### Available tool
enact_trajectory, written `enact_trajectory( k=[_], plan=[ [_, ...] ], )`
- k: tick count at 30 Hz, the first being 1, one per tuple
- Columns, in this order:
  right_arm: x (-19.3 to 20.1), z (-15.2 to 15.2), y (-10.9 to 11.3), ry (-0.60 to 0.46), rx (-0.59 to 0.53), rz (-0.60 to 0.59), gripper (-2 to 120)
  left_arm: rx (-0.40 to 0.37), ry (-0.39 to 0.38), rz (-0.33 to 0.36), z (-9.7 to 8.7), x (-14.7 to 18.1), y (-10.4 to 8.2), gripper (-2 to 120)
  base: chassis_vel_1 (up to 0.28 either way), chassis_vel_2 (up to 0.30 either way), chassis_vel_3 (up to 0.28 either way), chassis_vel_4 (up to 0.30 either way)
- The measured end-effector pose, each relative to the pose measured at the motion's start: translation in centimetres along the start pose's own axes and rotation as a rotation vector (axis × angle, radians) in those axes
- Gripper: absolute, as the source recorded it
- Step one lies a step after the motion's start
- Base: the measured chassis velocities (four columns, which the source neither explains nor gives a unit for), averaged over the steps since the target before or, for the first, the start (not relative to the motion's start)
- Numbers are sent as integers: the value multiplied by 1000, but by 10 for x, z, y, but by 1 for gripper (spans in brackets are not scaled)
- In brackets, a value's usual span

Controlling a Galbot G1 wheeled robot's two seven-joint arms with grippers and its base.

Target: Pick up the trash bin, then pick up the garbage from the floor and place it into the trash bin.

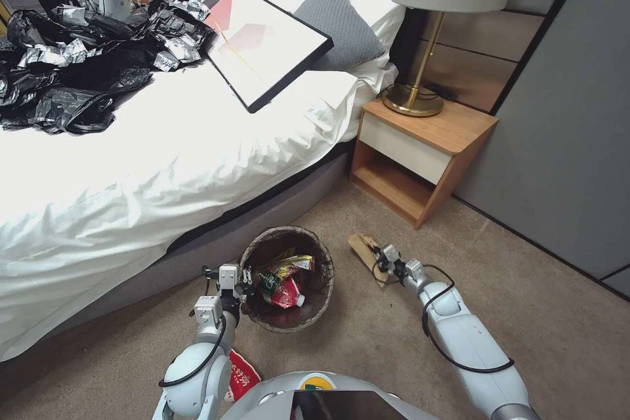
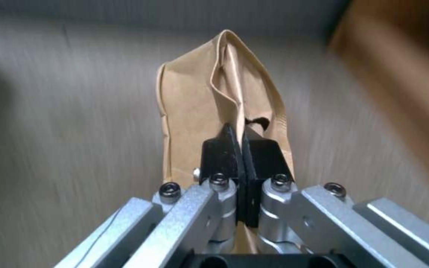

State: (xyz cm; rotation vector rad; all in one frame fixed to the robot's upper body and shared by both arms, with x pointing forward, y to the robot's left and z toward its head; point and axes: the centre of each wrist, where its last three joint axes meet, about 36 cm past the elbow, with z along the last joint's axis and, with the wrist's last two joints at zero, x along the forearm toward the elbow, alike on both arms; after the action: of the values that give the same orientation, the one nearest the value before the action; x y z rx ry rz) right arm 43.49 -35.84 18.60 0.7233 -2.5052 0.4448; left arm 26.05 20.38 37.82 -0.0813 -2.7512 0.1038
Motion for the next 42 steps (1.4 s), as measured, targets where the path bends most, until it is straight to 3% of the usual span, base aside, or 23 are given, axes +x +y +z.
enact_trajectory(
  k=[11, 13, 15, 17, 18, 20, 21, 23, 24, 25, 27, 29, 31, 42],
  plan=[
    [5, -17, -1, -79, 2, 52, 0, -1, 0, -1, 0, 0, 1, 2, 0, 0, 0, 0],
    [16, -51, 1, -203, 4, 80, 0, 1, 3, 0, 1, 0, 1, 2, 0, 0, 0, 0],
    [24, -67, 4, -256, 15, 83, 0, 2, 4, 1, 2, 0, 1, 2, 0, 0, 0, 0],
    [52, -118, 18, -434, 27, 74, 0, 4, 9, 3, 3, -1, 0, 2, 0, 0, 0, 0],
    [52, -118, 18, -434, 27, 74, 0, 4, 9, 3, 3, -1, 0, 2, 0, 0, 0, 0],
    [71, -152, 30, -577, 8, 30, 0, 6, 11, 6, 4, -1, 0, 2, 0, 0, 0, 0],
    [71, -152, 30, -577, 8, 30, 0, 6, 11, 6, 4, -1, 0, 2, 0, 0, 0, 0],
    [98, -194, 49, -751, -38, -113, 0, 5, 14, 11, 4, -1, -1, 2, 0, 0, 0, 0],
    [107, -204, 57, -790, -50, -181, 0, 12, 17, 15, 4, -1, -1, 2, 0, 0, 0, 0],
    [107, -204, 57, -790, -50, -181, 0, 12, 17, 15, 4, -1, -1, 2, 0, 0, 0, 0],
    [122, -228, 83, -830, -45, -338, 0, 20, 20, 23, 3, 0, -3, 2, 0, 0, 0, 0],
    [124, -233, 93, -833, -41, -378, 0, 21, 20, 24, 3, 0, -4, 2, 0, 0, 0, 0],
    [120, -239, 118, -809, -29, -462, 0, 21, 19, 25, 3, 0, -4, 2, 0, 0, 0, 0],
    [75, -198, 128, -684, -16, -448, 0, 23, 18, 27, 1, 2, -6, 2, 0, 0, 0, 0]
  ],
)
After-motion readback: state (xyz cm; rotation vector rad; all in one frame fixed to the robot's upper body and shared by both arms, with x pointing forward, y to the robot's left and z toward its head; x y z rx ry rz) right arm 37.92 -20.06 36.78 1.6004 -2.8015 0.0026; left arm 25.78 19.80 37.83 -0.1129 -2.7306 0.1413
